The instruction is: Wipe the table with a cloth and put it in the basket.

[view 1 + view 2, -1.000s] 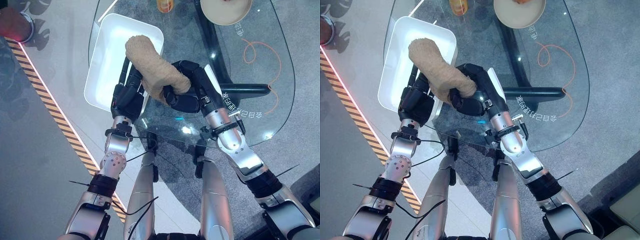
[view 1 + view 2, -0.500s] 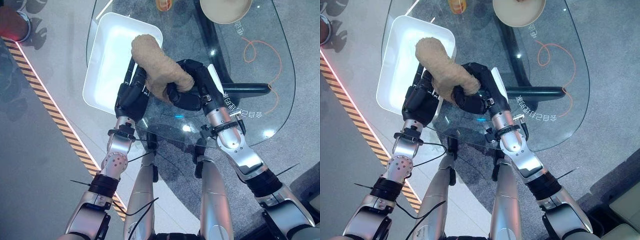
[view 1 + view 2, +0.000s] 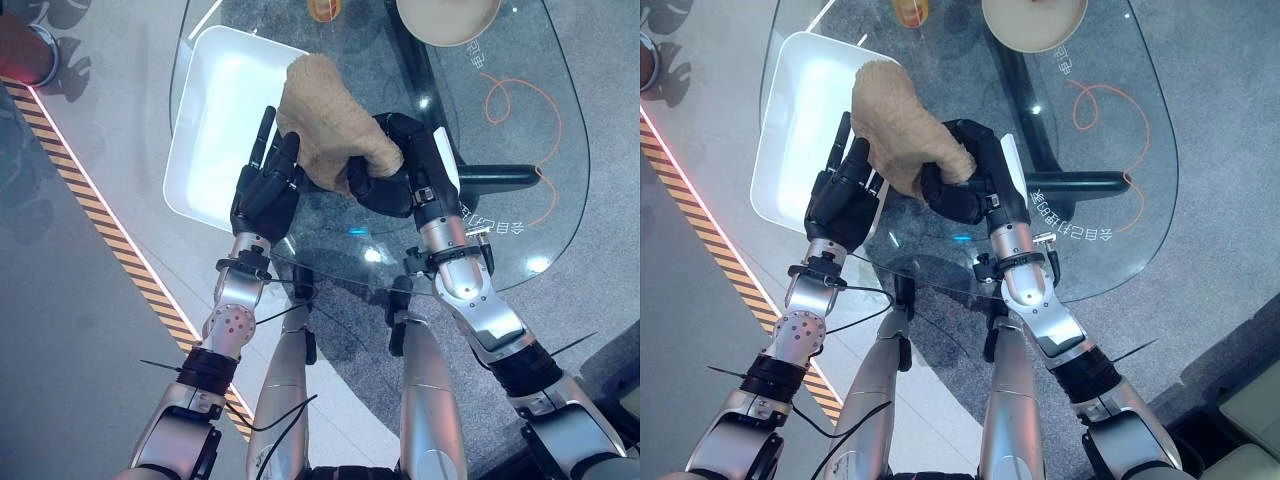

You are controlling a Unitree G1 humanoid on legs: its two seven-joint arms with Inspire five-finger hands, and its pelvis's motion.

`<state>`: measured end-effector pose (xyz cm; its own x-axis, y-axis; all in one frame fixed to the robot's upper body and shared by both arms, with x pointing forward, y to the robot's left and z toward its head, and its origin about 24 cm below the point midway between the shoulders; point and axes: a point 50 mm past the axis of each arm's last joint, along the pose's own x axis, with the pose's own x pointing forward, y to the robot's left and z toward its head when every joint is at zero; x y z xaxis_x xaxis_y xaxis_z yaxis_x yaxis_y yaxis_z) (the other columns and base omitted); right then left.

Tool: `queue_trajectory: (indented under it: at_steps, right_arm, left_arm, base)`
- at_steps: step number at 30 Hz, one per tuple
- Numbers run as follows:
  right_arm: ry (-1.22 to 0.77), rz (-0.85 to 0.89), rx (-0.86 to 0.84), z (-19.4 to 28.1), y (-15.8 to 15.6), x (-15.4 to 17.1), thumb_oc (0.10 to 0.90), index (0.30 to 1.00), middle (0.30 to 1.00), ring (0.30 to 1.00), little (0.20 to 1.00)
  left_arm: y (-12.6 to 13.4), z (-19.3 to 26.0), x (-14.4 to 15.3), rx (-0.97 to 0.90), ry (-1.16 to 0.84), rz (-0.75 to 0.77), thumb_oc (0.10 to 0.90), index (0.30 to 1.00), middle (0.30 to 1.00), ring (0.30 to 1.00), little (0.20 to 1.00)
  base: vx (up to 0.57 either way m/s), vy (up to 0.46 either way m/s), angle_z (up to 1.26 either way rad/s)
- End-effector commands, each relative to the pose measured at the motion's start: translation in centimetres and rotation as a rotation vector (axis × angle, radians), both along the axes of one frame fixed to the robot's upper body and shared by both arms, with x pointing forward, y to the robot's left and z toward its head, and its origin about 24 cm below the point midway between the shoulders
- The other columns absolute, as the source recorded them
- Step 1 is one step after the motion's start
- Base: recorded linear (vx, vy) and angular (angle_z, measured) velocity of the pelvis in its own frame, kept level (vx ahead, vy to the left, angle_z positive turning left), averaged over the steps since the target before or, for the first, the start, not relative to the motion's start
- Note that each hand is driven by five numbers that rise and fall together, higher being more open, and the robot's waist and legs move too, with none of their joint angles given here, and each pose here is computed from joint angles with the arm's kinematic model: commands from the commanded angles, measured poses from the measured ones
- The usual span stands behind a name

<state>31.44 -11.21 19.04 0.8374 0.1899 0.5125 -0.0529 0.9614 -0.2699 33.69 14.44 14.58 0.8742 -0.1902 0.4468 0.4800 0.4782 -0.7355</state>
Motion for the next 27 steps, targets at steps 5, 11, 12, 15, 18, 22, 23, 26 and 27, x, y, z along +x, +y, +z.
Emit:
queue_trajectory:
  at_steps: [5, 11, 12, 15, 18, 22, 23, 26, 27]
  right_arm:
    - [-0.323, 0.16, 0.168, 6.7, 1.7, -2.9, 0.1, 0.3, 0.3, 0.3, 0.2]
    - [-0.246, 0.137, 0.131, 5.7, 1.9, -2.0, 0.1, 0.3, 0.3, 0.3, 0.2]
    - [-0.24, 0.134, 0.128, 5.6, 1.9, -1.9, 0.1, 0.3, 0.3, 0.3, 0.2]
    - [-0.207, 0.13, 0.105, 5.2, 2.0, -1.4, 0.1, 0.3, 0.3, 0.3, 0.2]
    - [-0.177, 0.14, 0.065, 4.9, 2.3, -1.1, 0.1, 0.3, 0.3, 0.3, 0.2]
    - [-0.142, 0.146, 0.011, 4.5, 2.7, -0.9, 0.1, 0.3, 0.3, 0.3, 0.2]
    - [-0.13, 0.145, -0.005, 4.4, 2.8, -0.8, 0.1, 0.3, 0.3, 0.3, 0.2]
    - [-0.11, 0.133, -0.013, 4.1, 2.9, -0.5, 0.1, 0.3, 0.3, 0.3, 0.2]
    - [-0.102, 0.13, -0.015, 4.0, 2.9, -0.4, 0.1, 0.3, 0.3, 0.3, 0.2]
  left_arm:
    - [-1.0, 6.4, -1.1, -0.029, -0.357, -0.115, 0.8, 0.9, 0.9, 0.9, 0.9]
    - [-1.7, 6.8, -1.4, -0.002, -0.405, -0.176, 0.8, 0.9, 0.9, 0.9, 0.9]
    - [-1.8, 6.9, -1.5, 0.0, -0.41, -0.184, 0.8, 0.9, 0.9, 0.9, 0.9]
    - [-2.1, 7.2, -1.4, 0.017, -0.433, -0.211, 0.8, 0.9, 0.9, 0.9, 0.9]
    - [-2.1, 7.3, -1.3, 0.023, -0.437, -0.219, 0.8, 0.9, 0.9, 0.9, 0.9]
    - [-2.2, 7.5, -1.4, 0.023, -0.448, -0.229, 0.8, 0.9, 0.9, 0.9, 0.9]
    - [-2.3, 7.5, -1.4, 0.027, -0.451, -0.236, 0.8, 0.9, 0.9, 0.9, 0.9]
    - [-2.4, 7.6, -1.4, 0.029, -0.458, -0.243, 0.8, 0.9, 0.9, 0.9, 0.9]
    - [-2.3, 7.6, -1.4, 0.029, -0.461, -0.245, 0.8, 0.9, 0.9, 0.9, 0.9]
  base:
    - [0.0, 0.0, 0.0]
    - [0.0, 0.0, 0.0]
    - [0.0, 0.0, 0.0]
    - [0.0, 0.0, 0.0]
    - [0.0, 0.0, 0.0]
    - [0.0, 0.0, 0.0]
    - [0.0, 0.0, 0.0]
    - [0.0, 0.0, 0.0]
    - [0.0, 0.0, 0.0]
